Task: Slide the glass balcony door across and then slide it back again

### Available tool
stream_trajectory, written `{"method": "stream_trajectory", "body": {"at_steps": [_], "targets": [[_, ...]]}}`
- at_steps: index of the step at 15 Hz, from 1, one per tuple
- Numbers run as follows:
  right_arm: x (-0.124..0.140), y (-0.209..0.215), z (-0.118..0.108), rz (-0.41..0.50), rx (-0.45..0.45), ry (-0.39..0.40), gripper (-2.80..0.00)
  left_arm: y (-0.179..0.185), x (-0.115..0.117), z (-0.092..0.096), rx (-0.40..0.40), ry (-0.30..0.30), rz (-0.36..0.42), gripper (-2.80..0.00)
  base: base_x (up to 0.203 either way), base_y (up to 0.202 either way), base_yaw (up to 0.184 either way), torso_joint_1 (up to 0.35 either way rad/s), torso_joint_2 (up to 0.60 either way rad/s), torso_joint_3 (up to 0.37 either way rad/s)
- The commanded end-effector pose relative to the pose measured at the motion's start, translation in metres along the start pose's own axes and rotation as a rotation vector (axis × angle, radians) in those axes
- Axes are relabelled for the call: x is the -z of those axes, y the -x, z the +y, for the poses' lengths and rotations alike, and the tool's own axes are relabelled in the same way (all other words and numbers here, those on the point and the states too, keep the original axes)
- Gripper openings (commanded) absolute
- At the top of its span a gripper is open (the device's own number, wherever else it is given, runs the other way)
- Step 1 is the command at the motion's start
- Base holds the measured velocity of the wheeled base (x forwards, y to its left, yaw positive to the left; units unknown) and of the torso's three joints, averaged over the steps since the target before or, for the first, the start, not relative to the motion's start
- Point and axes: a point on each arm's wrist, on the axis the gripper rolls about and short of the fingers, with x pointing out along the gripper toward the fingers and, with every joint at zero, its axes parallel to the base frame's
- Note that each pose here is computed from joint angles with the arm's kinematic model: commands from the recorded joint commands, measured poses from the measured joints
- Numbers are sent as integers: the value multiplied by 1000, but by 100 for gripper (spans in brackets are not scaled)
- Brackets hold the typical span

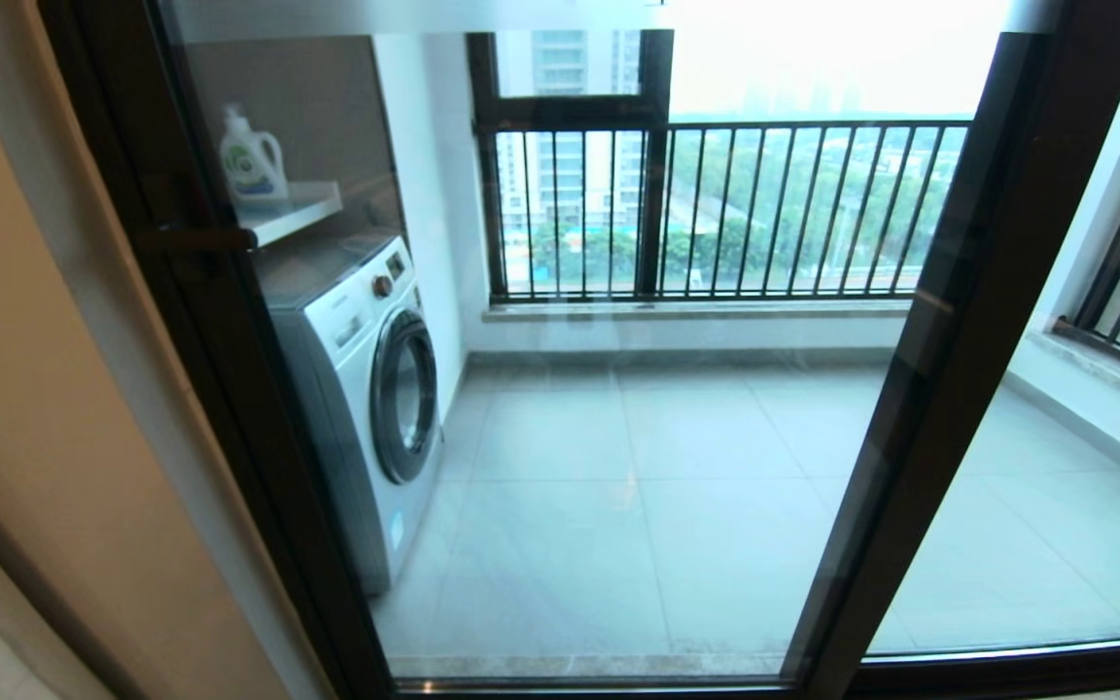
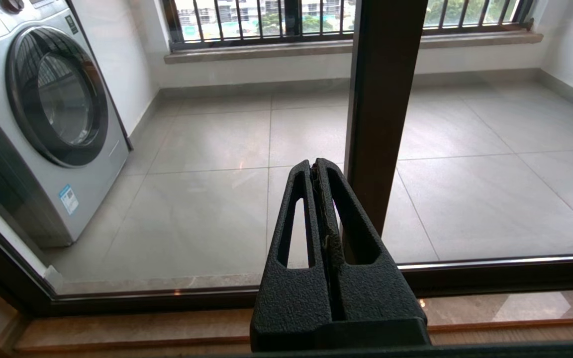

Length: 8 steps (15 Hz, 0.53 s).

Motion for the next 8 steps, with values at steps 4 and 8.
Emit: {"method": "stream_trajectory", "body": {"at_steps": [4,8], "targets": [[0,0,0,1,-2,0,-280,-6,83,9,-138,-125,109,-280,0,0,0,0,0,0],[0,0,0,2,-2,0,-280,-26,130,23,-271,-151,99,-280,0,0,0,0,0,0]]}}
